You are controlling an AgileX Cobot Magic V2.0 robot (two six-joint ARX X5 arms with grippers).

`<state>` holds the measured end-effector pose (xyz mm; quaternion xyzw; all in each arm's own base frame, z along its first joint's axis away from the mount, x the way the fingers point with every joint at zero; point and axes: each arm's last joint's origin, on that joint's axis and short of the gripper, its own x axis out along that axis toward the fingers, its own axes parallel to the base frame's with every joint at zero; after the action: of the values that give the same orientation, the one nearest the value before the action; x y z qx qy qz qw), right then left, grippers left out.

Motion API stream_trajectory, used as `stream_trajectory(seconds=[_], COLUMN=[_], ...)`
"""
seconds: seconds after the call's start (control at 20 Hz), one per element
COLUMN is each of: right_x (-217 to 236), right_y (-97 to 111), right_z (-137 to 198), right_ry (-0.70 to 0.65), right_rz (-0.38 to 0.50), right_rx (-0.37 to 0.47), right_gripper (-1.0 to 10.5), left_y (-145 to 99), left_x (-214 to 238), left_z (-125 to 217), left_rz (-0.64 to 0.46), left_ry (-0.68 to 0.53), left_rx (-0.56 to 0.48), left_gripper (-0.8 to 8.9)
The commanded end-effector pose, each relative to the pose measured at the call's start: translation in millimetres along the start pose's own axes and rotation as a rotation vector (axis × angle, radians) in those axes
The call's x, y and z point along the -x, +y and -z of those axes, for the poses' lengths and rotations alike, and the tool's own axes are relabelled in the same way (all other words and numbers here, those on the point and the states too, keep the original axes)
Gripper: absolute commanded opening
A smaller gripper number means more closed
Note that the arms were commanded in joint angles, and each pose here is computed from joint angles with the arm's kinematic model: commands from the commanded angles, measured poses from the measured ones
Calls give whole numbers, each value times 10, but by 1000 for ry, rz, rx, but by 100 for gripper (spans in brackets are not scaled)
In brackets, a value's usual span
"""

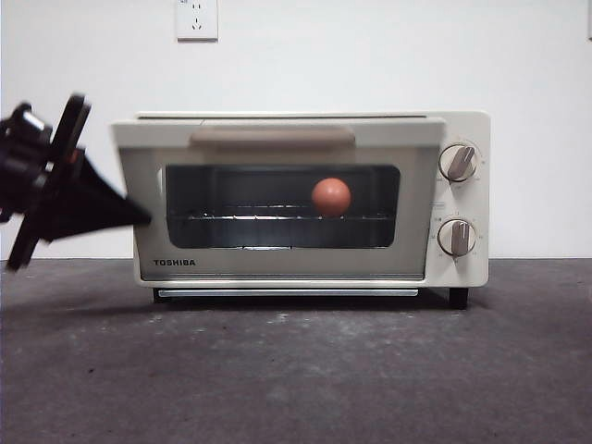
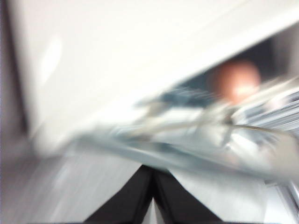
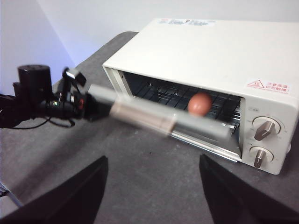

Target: Eggoven

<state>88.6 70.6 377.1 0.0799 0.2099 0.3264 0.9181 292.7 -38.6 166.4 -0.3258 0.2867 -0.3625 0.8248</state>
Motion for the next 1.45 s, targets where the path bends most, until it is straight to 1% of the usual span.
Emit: stream_trajectory(seconds=[0.05, 0.2, 0.45, 0.65, 0.85, 1.15, 1.3, 1.45], right_x=[24, 24, 24, 23, 19, -47, -123, -222], right_y=[23, 19, 17, 17, 17, 6, -11, -29], right_z=[-45, -33, -24, -24, -24, -7, 15, 37], right_ry=[-12, 0, 9, 10, 12, 52, 96, 146], right_rz=[-10, -6, -3, -3, -3, 11, 40, 66], right_rx=[-3, -4, -3, -1, 0, 2, 5, 17], right_gripper=[314, 314, 314, 314, 313, 313, 313, 305], left_y=[-39, -59, -126, -289, -538, -949, -1138, -1319], left_x=[-26, -32, -21, 29, 146, 408, 562, 725], left_z=[-124, -175, -182, -205, -213, -77, 32, 125], left_rz=[7, 5, 11, 25, 20, -105, -187, -255], left_ry=[-72, -96, -91, -89, -84, -53, -42, -57], left_rx=[38, 36, 35, -10, -74, -190, -243, -283], left_gripper=[6, 7, 7, 7, 7, 7, 7, 7])
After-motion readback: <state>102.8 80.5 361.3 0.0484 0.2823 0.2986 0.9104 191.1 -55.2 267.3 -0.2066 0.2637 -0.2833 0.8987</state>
